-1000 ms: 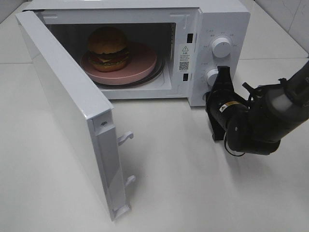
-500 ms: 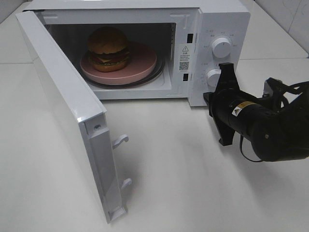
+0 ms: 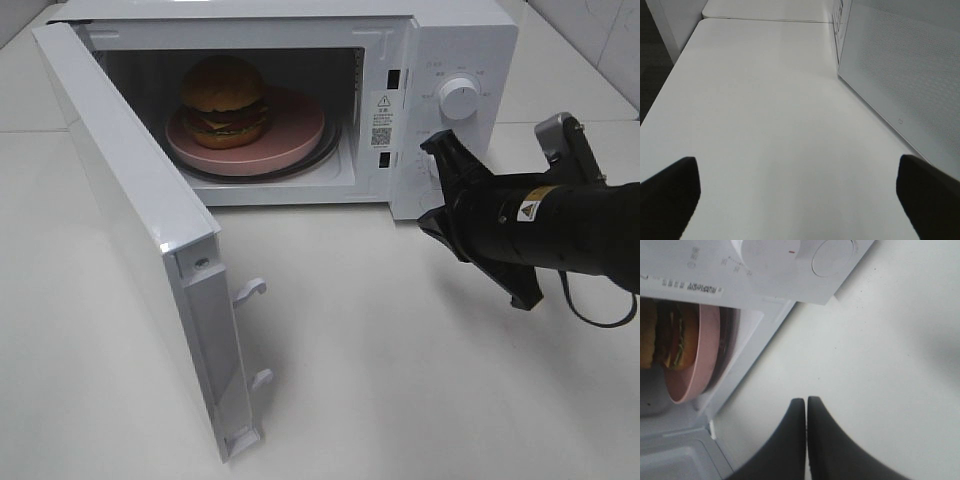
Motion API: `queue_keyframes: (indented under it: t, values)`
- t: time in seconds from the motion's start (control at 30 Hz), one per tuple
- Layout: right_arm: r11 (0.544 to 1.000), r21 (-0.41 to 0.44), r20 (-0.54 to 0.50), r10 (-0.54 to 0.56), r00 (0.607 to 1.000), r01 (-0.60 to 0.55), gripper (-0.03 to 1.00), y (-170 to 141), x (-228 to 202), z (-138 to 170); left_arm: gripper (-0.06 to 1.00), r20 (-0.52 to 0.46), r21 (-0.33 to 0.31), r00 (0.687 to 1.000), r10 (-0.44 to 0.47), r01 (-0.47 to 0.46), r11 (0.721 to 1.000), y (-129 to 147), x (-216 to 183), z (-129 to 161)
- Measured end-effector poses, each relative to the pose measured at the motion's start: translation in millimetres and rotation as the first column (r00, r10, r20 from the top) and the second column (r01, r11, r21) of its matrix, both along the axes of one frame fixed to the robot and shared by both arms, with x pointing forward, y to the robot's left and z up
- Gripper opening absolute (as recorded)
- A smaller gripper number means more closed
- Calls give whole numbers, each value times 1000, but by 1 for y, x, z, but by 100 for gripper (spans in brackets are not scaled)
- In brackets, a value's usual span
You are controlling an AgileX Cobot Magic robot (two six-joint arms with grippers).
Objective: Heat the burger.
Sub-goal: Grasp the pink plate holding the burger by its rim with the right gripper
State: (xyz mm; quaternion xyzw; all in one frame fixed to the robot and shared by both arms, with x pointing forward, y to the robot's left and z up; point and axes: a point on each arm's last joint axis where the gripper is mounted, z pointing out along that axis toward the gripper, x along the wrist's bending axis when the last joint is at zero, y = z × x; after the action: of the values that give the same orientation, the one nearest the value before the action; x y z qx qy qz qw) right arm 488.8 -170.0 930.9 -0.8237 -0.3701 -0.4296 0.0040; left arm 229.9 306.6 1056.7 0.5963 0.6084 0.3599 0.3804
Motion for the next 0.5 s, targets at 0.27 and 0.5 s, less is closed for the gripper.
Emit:
queue_keyframes:
  t: [0.27,0.5]
  values:
    - [945,-229,-35,233,972,-234,0,-6,-19,18,99,0,0,1000,0,0,1000,0,0,0]
    - [819,-372,-138,415,899,-436,0,-9,-31,27,99,0,0,1000,0,0,1000,0,0,0]
